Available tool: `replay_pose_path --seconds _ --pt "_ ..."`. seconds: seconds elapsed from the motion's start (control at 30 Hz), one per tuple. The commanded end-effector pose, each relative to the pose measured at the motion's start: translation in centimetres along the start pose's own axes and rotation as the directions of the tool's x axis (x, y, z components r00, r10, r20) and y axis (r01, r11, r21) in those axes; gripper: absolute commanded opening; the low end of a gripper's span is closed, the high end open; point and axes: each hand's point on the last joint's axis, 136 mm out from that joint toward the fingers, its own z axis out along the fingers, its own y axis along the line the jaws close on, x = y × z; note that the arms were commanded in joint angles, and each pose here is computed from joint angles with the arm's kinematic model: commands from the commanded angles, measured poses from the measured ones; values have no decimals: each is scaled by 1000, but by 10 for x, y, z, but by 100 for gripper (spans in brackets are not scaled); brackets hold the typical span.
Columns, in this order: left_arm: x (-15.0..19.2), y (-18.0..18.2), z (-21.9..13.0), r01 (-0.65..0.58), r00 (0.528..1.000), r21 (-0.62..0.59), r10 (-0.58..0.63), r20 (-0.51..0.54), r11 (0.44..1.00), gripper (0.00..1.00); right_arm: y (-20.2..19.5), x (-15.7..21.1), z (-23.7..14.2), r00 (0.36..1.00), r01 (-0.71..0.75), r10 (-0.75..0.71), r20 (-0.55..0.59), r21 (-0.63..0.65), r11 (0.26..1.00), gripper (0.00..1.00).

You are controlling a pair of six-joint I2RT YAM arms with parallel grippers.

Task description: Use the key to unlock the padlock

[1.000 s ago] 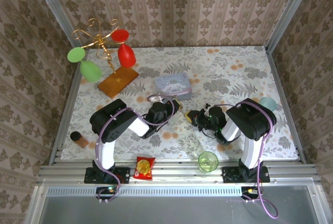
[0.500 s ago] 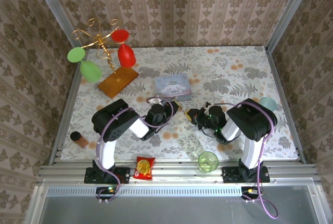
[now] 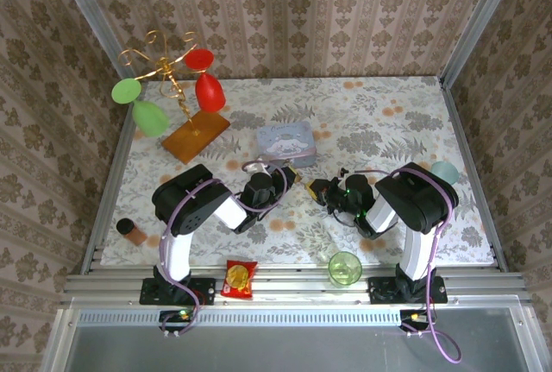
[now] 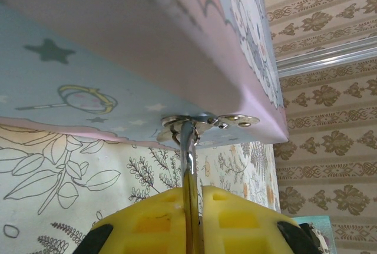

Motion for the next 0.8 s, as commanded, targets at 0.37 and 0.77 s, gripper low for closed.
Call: replay_pose_path --seconds 0.37,0.77 --pt "-4 -23 0 27 1000 86 -28 9 996 0 3 0 -4 999 25 -24 35 -17 1000 0" --pt "4 -25 -2 0 1000 84 1 -11 996 0 17 -3 0 998 46 -44 37 -53 998 0"
